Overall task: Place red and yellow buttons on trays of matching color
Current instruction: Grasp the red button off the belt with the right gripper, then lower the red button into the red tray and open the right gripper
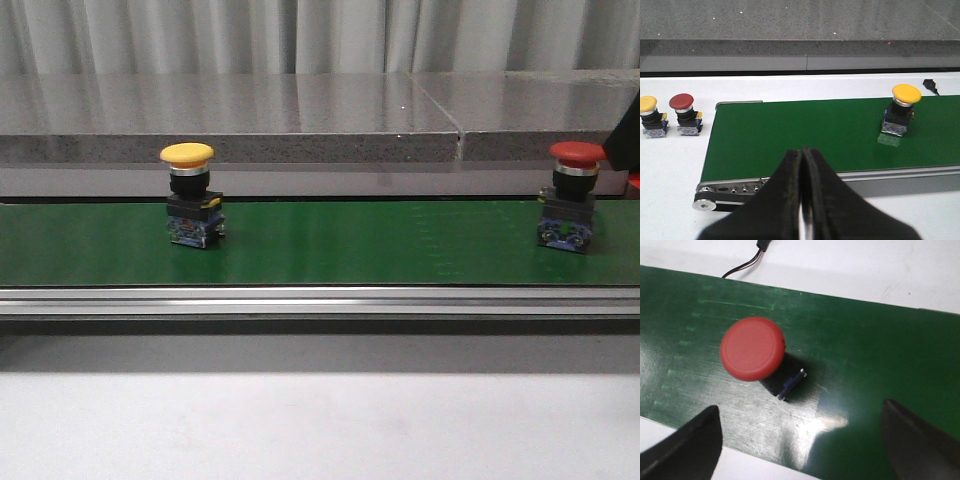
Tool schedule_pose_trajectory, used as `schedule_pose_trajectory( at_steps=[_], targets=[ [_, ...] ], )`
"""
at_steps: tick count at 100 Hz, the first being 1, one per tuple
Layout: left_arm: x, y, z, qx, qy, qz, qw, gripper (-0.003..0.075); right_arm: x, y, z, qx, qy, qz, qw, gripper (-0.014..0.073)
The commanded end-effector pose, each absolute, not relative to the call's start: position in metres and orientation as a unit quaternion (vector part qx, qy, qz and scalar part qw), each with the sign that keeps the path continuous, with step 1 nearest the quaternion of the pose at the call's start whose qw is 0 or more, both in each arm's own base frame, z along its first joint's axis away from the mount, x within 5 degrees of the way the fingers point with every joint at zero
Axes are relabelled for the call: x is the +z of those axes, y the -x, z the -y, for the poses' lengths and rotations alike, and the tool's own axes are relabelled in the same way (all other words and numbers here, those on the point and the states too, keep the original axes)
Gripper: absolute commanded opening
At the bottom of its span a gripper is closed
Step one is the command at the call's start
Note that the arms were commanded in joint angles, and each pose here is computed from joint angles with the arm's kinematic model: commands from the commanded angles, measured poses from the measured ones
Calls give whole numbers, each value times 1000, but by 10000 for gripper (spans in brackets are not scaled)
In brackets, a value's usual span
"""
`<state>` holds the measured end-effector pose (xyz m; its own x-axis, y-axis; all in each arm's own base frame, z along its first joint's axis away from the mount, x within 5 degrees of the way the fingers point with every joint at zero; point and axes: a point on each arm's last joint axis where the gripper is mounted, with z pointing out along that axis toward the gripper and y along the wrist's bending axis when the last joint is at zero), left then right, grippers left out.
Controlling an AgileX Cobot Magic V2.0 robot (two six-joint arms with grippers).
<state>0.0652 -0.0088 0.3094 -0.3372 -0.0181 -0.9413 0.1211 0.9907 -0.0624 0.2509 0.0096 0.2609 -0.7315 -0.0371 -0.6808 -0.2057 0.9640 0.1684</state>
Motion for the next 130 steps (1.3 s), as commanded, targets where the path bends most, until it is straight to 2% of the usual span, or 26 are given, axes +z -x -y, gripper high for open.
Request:
schedule_pose_trajectory(
  at_steps=[1, 48, 53, 58, 70, 77, 104, 130],
  targets=[
    [324, -67, 10, -73, -32, -788, 610, -19, 275, -263, -10, 114, 68, -911, 391, 636],
    [324, -67, 10, -73, -32, -788, 610, -19, 260, -296, -6, 101, 66, -917, 381, 623],
    [324, -67, 10, -73, -32, -788, 610, -19, 260, -296, -6, 101, 66, -917, 381, 573],
    [324, -67, 10, -73, -32, -788, 610, -19, 260, -296, -6, 101, 66, -917, 381, 486],
    [324, -67, 10, -73, -32, -788, 610, -19, 260, -295, -6, 102, 67, -918, 378, 227],
    [324, -67, 10, -73, -32, -788, 610, -19, 263, -296, -7, 107, 70, -917, 377, 159],
    [324, -67, 10, -73, -32, -788, 610, -19, 304, -309, 7, 112, 66, -902, 411, 152],
    [324, -67, 10, -73, -32, -788, 610, -19, 342, -314, 82, 40, -51, -869, 490, 152]
  ],
)
